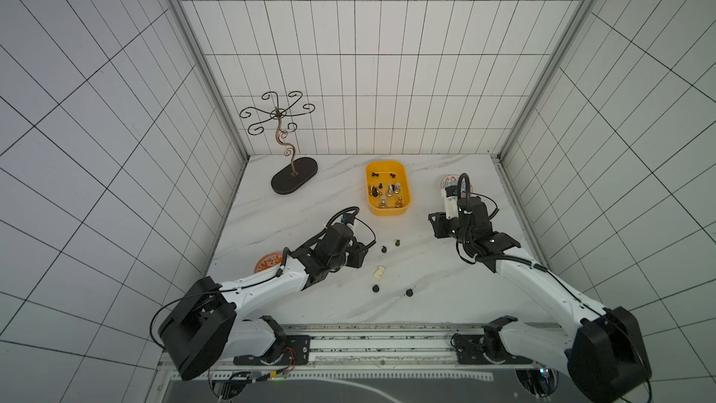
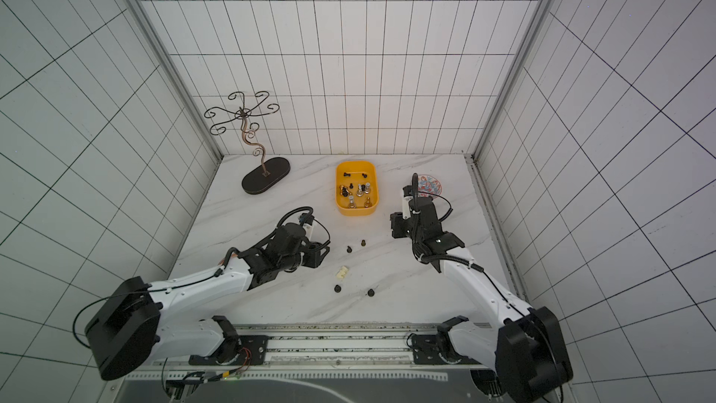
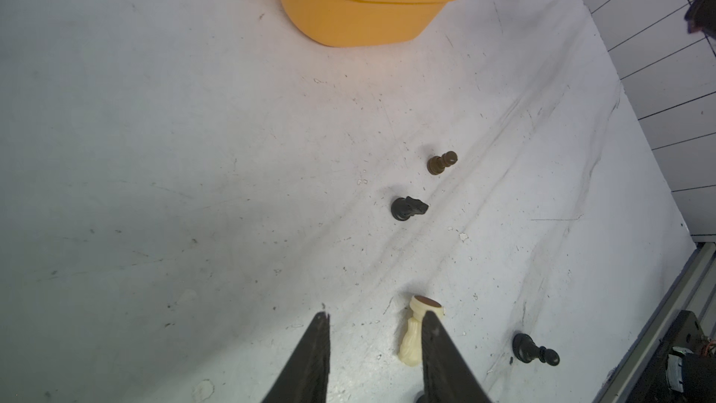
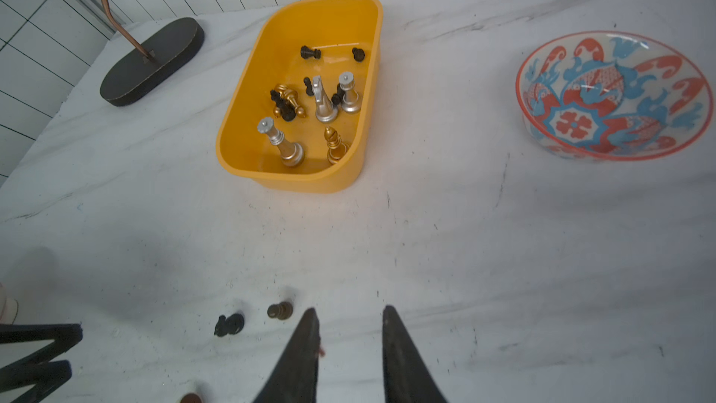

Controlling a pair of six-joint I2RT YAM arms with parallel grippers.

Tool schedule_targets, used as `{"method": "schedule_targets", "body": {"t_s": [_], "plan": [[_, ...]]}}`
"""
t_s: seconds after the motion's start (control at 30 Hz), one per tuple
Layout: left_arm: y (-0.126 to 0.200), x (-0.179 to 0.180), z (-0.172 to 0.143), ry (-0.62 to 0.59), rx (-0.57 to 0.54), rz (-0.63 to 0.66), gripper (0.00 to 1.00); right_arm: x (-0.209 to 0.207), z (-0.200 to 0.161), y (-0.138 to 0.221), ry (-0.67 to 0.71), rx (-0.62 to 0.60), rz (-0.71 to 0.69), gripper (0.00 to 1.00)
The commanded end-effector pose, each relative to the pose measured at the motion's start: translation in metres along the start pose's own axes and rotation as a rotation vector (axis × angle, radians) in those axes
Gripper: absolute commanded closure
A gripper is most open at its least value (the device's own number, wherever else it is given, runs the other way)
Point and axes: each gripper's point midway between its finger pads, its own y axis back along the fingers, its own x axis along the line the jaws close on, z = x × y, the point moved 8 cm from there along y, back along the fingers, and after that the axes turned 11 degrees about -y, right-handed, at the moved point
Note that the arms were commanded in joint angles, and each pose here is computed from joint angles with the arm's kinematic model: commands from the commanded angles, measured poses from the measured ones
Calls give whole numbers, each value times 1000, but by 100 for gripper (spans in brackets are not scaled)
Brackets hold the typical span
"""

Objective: Put the chess pieces into the storage box
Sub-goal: Pick up the chess piece at the center of the board.

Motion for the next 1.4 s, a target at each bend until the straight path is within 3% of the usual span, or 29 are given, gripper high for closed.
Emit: {"method": "schedule_targets", "body": {"t_s": [0.0, 0.43, 1.37], "plan": [[-6, -16, 16, -36, -33, -17, 61, -15, -33, 8, -56, 49, -46, 71], [-47, -49, 32, -144, 26, -40, 60, -23, -63, 22, -96, 84, -56, 72], [-107, -41, 21, -206, 142, 112, 63, -16, -62, 23, -113, 99, -44, 71]]}}
